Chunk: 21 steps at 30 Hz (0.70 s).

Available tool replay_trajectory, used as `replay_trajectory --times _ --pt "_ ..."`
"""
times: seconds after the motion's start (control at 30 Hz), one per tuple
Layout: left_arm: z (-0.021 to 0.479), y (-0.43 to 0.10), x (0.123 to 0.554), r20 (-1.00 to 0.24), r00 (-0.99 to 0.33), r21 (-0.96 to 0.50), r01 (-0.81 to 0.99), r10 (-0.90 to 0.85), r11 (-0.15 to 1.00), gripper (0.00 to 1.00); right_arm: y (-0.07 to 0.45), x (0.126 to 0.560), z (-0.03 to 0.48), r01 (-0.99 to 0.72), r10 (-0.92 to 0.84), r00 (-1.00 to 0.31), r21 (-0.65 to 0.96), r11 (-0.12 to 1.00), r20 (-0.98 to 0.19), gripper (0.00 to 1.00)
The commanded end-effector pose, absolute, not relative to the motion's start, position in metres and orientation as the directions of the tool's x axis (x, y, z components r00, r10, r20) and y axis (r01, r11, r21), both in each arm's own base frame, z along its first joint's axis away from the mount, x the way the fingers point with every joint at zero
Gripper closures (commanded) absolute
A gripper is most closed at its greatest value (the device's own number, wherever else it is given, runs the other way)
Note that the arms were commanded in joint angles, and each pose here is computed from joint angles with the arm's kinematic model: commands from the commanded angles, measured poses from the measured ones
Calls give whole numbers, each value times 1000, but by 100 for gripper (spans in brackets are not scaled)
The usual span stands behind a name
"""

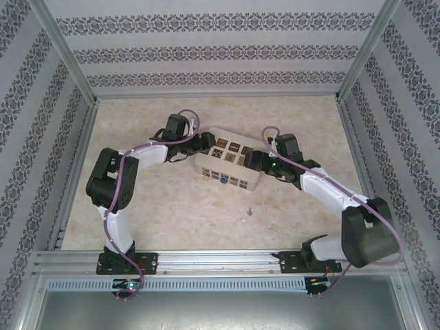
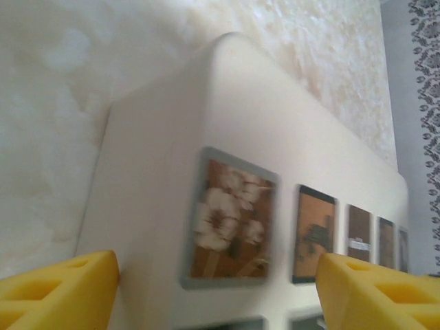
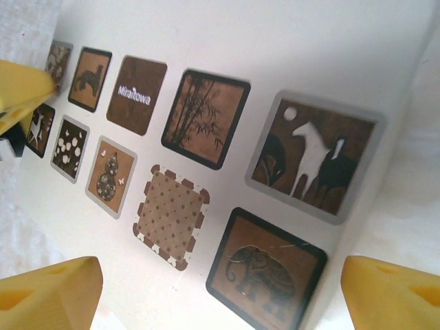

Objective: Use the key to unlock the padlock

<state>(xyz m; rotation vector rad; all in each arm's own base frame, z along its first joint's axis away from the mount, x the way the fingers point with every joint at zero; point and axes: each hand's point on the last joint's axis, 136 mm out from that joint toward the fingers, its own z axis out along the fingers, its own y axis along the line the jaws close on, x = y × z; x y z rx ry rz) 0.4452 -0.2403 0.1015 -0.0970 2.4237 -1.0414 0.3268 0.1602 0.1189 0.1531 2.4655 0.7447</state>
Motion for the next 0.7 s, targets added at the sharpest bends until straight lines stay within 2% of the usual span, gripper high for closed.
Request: replay_trajectory --times 0.0,0.13,0.3,0.5,0.67 --pt "144 -235 441 -506 -836 -648 208 -211 733 23 133 316 132 -74 177 -815 402 913 -551 10" --pt "159 -219 434 -543 -809 -619 204 -225 758 22 122 291 141 -105 111 -827 345 933 -552 12" --pt "174 -203 414 -590 -772 -583 207 -234 786 22 128 246 140 -166 30 -871 349 922 -491 24" --pt "180 -178 393 -651 -703 -549 175 -287 817 22 146 196 110 -190 -31 -931 408 893 -364 40" --pt "182 -165 390 -683 -656 -530 144 -320 835 21 159 178 81 -206 -87 -952 404 891 -294 49"
